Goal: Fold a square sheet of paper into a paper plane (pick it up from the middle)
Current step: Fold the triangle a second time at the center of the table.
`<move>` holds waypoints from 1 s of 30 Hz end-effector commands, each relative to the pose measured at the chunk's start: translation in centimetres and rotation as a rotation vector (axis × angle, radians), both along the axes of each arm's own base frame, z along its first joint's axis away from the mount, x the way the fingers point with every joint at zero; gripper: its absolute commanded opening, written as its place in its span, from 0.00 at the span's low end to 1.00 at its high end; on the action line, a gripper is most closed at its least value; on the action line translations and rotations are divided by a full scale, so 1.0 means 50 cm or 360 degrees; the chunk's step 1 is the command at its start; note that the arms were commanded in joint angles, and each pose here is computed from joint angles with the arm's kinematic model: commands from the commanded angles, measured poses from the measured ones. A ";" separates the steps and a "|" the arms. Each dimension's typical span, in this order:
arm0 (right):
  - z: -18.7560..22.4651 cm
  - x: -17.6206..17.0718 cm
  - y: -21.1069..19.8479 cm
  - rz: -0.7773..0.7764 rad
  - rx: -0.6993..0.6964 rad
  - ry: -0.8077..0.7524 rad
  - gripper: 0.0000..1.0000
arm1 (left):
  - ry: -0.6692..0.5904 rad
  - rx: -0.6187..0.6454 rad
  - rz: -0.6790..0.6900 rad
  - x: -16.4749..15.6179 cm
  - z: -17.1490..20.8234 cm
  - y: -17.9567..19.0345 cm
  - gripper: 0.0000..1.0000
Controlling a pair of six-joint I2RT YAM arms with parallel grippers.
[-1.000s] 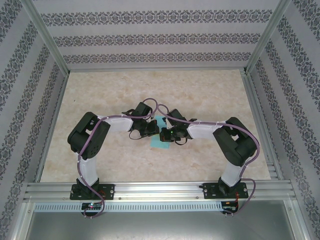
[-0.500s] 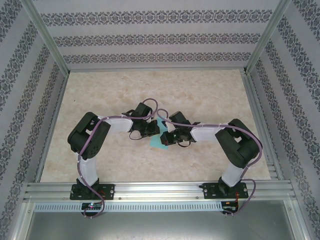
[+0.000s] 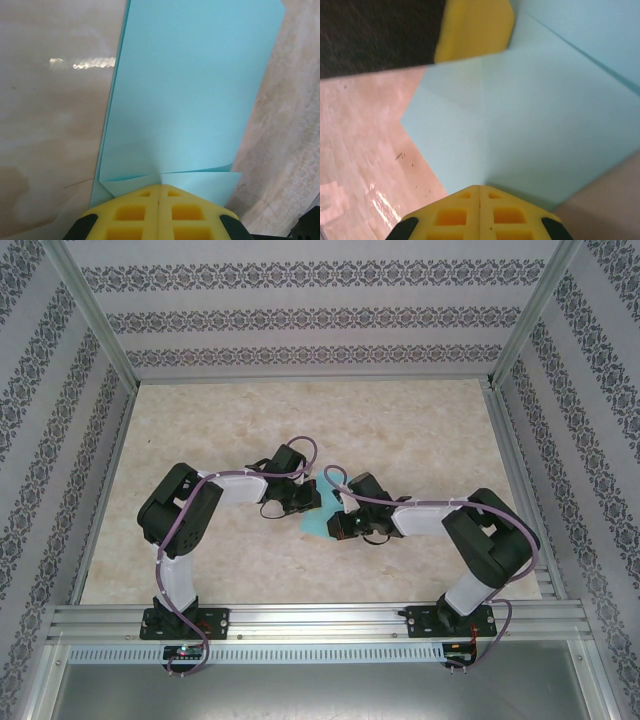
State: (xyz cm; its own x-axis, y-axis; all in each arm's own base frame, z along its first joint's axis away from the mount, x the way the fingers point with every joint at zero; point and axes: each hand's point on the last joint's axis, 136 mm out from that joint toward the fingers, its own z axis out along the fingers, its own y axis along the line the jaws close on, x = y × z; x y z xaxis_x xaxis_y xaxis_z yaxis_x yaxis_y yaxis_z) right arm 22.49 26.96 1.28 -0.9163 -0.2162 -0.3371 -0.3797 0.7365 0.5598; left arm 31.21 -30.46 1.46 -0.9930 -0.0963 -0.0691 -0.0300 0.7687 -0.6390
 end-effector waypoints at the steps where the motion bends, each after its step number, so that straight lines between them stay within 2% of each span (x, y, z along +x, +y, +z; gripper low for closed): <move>1: -0.055 -0.097 -0.062 -0.0007 -0.0188 0.0286 0.03 | 0.0178 0.0459 0.0108 -0.049 -0.145 0.101 0.03; 7: -0.056 -0.086 -0.074 -0.0070 -0.0260 0.0279 0.02 | 0.0152 0.0415 0.0078 -0.044 -0.134 0.089 0.04; 11: -0.045 -0.067 -0.062 -0.0111 -0.0267 0.0256 0.03 | 0.0065 0.0280 -0.0010 -0.029 -0.086 0.054 0.05; 14: 0.000 -0.046 -0.042 -0.0147 -0.0177 0.0177 0.02 | -0.0011 0.0219 -0.0046 -0.015 -0.046 0.036 0.06; 19: 0.094 -0.015 -0.010 -0.0201 0.0000 0.0017 0.04 | -0.0020 0.0185 -0.0083 -0.017 -0.034 0.024 0.06; 25: 0.076 -0.004 0.015 -0.0253 0.0015 0.0078 0.04 | -0.0039 0.0144 -0.0107 -0.014 -0.022 0.011 0.07; 30: 0.031 0.006 0.013 -0.0320 -0.0068 0.0129 0.03 | -0.0056 0.0131 -0.0111 -0.008 -0.014 0.005 0.07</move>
State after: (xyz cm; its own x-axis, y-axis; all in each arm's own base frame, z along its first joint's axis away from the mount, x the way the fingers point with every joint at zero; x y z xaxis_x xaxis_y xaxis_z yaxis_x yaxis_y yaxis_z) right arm 21.78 27.19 3.09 -0.9656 -0.0817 -0.2468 -0.2105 0.8027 0.5579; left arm 31.19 -30.74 1.89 -0.9933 -0.0397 -0.1090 0.0376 0.7785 -0.6265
